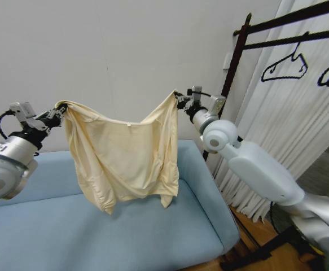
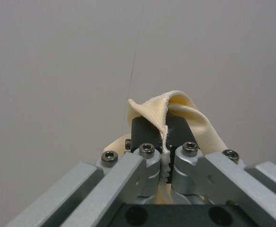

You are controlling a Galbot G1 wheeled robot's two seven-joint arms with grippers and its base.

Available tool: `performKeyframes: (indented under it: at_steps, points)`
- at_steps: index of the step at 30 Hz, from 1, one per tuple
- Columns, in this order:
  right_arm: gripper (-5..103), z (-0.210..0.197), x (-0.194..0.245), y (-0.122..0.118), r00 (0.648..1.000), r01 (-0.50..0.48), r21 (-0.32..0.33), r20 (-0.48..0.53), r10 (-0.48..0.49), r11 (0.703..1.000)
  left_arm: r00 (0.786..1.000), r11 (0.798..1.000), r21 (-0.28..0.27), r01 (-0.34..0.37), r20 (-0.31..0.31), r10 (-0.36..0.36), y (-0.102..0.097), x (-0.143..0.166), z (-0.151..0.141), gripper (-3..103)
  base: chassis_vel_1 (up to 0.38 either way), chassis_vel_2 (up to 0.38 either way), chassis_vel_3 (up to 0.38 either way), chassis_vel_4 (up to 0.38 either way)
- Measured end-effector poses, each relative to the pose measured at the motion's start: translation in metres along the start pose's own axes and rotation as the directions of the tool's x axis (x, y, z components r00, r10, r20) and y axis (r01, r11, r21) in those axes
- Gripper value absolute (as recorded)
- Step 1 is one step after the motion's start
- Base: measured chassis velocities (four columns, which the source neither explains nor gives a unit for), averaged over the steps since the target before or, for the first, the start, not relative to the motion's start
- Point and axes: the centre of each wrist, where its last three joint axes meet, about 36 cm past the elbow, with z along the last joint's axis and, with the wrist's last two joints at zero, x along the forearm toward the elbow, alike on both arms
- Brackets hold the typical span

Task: Pick up the clothes from the sofa and hang them on the clothes hanger.

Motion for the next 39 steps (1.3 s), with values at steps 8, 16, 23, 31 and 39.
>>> performKeyframes:
  at_steps: [8,16,23,31,39]
  points:
    - [0,-0.002,0.017,-0.010,1.000,0.008,0.044,-0.018,-0.007,0.999,1.000,1.000,0.003,-0.021,0.002,0.021,-0.020,0.014,0.002,1,0.000,0.000,0.000,0.000]
    - [0,0.016,0.033,-0.015,0.995,0.021,0.071,-0.094,-0.014,0.997,0.999,1.000,-0.009,-0.021,-0.049,0.020,-0.026,0.019,0.010,1,0.000,0.000,0.000,0.000]
    - [0,0.016,0.033,-0.017,0.994,0.018,0.069,-0.112,-0.010,0.997,0.997,1.000,-0.020,-0.022,-0.073,0.020,-0.022,0.012,0.005,1,0.000,0.000,0.000,0.000]
    - [21,0.022,0.043,-0.018,0.983,-0.010,0.064,-0.182,0.022,0.998,0.993,0.997,-0.072,-0.041,-0.110,0.033,-0.010,-0.012,-0.018,1,0.000,0.000,0.000,0.000]
    - [48,0.007,0.046,-0.023,0.968,-0.036,0.015,-0.247,0.038,0.999,0.990,0.993,-0.093,-0.065,-0.129,0.053,-0.002,-0.024,-0.038,1,0.000,0.000,0.000,0.000]
